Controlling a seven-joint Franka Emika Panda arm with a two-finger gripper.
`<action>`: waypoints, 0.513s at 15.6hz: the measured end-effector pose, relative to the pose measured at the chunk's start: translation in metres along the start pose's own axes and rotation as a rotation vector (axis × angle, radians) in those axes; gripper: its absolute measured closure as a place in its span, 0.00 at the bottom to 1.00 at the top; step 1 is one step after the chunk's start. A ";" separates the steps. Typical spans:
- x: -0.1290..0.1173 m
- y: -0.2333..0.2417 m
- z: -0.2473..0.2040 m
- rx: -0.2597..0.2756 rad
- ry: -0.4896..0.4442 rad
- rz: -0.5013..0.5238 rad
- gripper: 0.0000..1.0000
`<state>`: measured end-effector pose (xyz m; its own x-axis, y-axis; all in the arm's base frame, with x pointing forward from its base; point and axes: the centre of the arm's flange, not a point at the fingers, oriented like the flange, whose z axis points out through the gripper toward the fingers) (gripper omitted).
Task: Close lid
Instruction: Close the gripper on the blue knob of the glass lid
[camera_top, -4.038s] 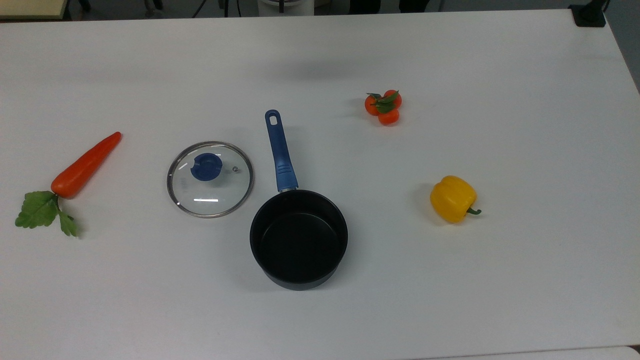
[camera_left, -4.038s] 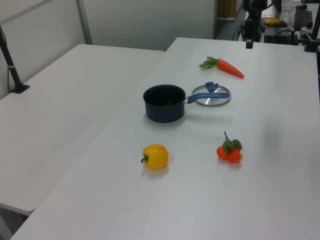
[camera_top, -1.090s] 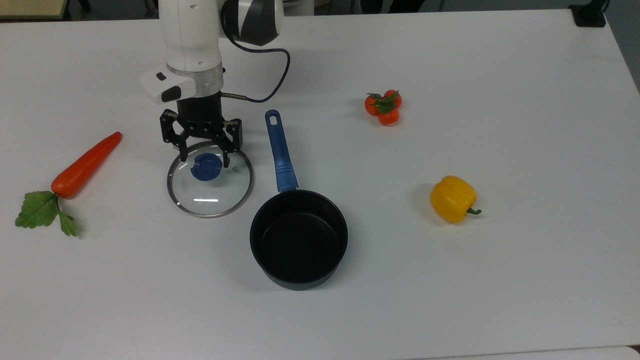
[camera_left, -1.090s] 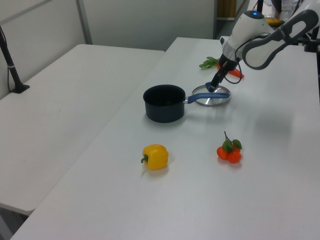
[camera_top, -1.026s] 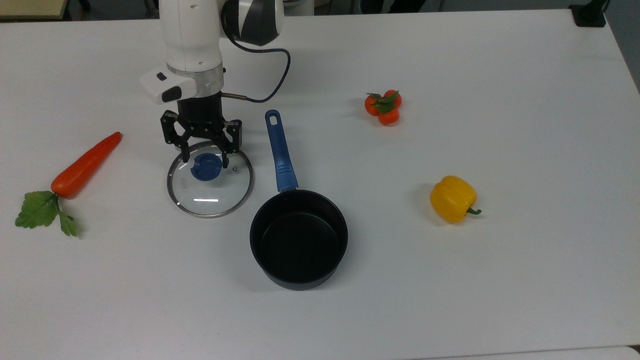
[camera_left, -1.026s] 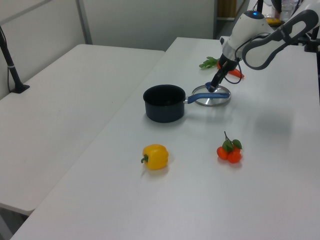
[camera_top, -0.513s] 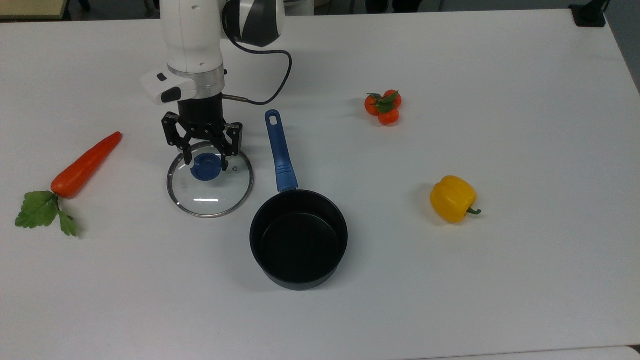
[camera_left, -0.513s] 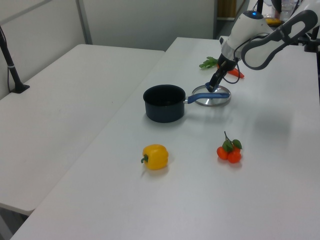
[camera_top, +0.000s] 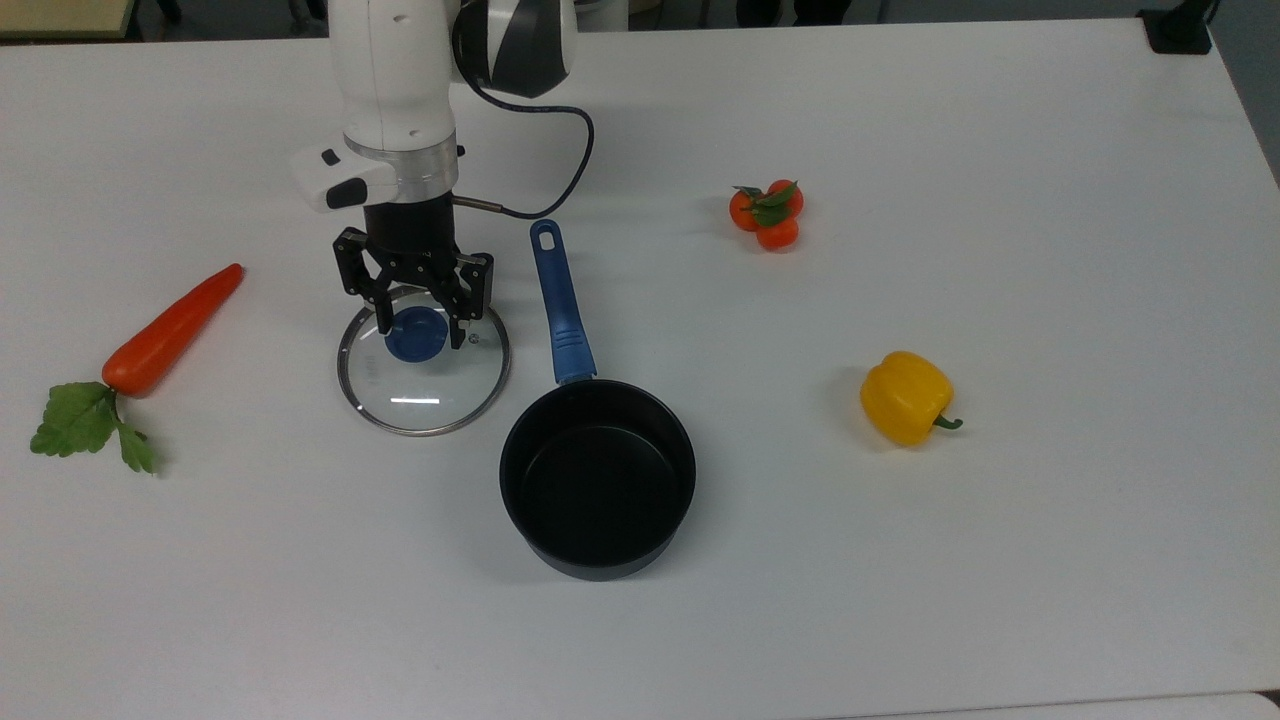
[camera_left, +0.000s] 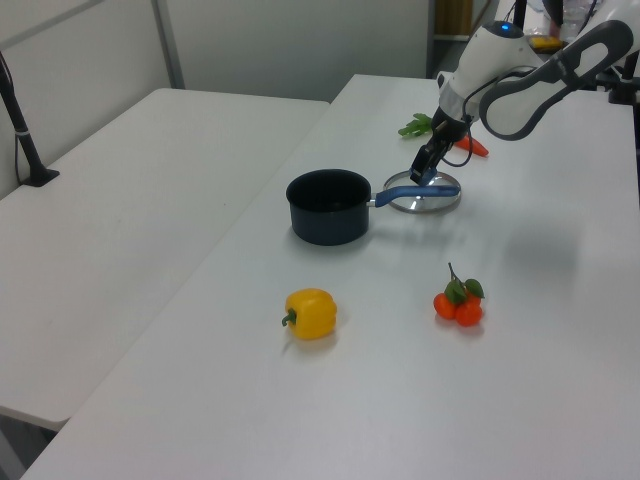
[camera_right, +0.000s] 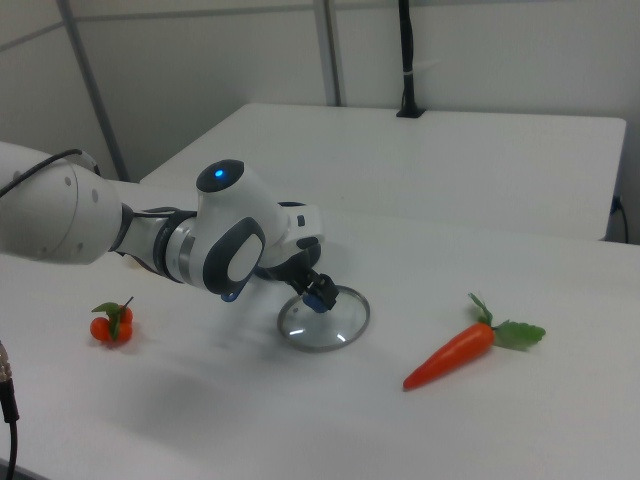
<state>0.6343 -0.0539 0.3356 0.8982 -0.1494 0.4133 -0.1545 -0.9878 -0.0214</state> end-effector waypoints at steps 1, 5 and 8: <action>0.000 0.000 0.001 0.000 -0.002 0.000 0.24; -0.001 0.000 0.002 0.000 -0.003 0.001 0.25; -0.001 0.000 0.002 0.000 -0.003 0.000 0.33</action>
<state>0.6344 -0.0538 0.3339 0.8993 -0.1498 0.4109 -0.1548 -0.9877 -0.0213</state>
